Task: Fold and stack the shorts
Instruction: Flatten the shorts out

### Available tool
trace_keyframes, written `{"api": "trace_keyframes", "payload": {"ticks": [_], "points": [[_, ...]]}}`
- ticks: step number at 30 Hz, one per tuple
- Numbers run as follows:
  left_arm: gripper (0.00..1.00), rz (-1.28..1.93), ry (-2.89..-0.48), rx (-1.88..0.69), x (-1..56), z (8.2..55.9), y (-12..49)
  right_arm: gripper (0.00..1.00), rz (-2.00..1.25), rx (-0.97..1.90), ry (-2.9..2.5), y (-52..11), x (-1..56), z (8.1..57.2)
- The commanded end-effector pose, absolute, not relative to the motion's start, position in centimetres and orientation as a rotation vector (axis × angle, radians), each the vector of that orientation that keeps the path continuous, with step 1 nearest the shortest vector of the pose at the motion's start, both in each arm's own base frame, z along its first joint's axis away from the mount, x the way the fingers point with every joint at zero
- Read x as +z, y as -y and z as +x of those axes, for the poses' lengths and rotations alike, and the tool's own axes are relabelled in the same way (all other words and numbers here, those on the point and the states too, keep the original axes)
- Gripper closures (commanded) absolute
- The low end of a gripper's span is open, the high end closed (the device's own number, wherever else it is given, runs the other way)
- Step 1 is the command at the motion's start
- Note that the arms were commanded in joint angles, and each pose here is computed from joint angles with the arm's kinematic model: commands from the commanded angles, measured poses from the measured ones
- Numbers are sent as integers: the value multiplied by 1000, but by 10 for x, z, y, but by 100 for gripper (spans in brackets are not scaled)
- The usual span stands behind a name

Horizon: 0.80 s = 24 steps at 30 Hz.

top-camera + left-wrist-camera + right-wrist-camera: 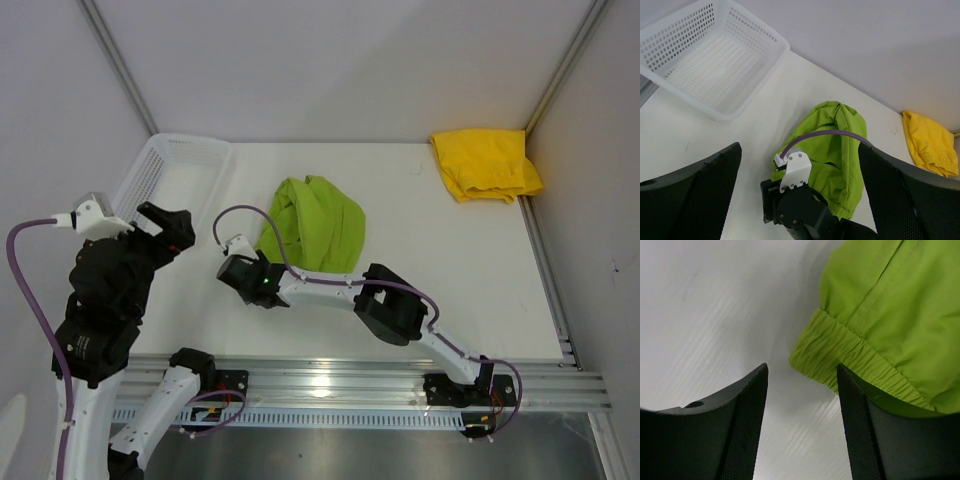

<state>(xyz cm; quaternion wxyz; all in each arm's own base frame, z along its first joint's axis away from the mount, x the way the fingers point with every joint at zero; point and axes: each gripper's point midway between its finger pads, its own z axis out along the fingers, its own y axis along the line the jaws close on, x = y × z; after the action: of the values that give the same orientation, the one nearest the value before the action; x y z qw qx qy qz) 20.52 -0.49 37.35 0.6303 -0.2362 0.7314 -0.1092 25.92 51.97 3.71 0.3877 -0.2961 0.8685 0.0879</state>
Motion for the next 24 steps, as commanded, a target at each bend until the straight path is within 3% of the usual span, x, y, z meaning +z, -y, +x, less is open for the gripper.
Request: {"api": "trace_keyframes", "payload": {"ticks": [1, 12, 13, 14, 16, 17, 23, 24], "points": [[1, -526, -1664, -204, 377, 200, -2, 41, -707, 65, -2198, -506, 33, 274], [1, -510, -1681, -201, 371, 204, 0, 47, -614, -144, -2141, -491, 20, 299], [1, -510, -1682, -198, 370, 204, 0, 54, -609, -150, -2144, -489, 19, 301], [1, -511, -1683, -194, 370, 204, -1, 71, -594, -165, -2152, -483, 16, 307], [1, -513, -1687, -189, 367, 205, -1, 85, -555, -159, -2155, -478, 17, 313], [1, -514, -1691, -185, 365, 206, -1, 100, -525, -135, -2144, -476, 32, 317], [1, -521, -1716, -194, 353, 211, 2, 100, -477, 108, -2134, -445, 85, 314], [1, -515, -1730, -197, 348, 213, 4, 100, -462, 179, -2101, -440, 124, 312]]}}
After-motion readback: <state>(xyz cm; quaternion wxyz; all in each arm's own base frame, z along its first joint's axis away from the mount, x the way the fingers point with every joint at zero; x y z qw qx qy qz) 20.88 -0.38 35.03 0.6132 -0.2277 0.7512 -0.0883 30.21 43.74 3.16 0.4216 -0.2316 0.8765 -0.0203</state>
